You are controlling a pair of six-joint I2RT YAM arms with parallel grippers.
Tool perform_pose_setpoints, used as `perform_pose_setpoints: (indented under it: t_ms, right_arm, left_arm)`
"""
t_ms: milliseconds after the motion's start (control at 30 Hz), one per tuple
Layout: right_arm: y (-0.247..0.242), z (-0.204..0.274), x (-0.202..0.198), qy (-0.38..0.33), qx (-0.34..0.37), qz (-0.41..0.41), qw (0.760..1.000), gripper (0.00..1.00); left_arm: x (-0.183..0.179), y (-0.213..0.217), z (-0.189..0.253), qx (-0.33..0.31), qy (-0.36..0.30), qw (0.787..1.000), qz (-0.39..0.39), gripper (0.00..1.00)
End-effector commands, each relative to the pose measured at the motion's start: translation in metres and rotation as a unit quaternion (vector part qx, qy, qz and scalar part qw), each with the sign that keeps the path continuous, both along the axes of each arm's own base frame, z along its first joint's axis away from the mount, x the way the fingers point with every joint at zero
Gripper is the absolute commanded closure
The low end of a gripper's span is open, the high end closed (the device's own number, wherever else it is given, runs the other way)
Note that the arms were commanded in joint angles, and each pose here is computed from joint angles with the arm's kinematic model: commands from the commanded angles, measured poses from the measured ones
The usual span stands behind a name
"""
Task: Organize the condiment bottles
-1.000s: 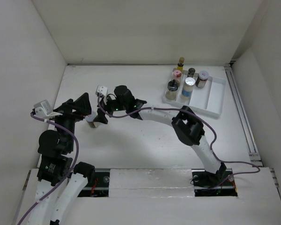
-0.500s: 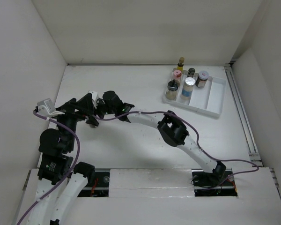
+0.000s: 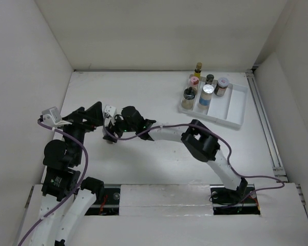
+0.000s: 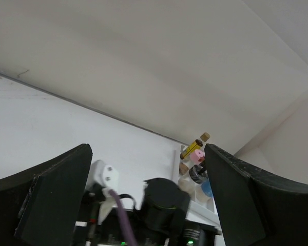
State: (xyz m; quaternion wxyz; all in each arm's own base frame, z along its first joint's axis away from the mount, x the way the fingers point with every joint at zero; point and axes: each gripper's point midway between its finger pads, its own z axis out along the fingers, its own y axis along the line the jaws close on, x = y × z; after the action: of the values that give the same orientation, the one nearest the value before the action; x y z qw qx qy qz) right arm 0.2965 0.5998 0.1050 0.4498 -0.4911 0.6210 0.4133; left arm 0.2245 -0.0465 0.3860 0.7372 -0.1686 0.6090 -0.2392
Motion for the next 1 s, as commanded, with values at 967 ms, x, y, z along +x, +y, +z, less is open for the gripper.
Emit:
perform_pose_setpoints:
  t_ms: [967]
  right_arm:
    - [-0.618,0.153,0.208,-0.062,0.122,-0.615,0.776,0.47]
  left_arm:
    - [0.051,-0.077,-0.045,0.080,0.094,0.979,-0.163,0.02]
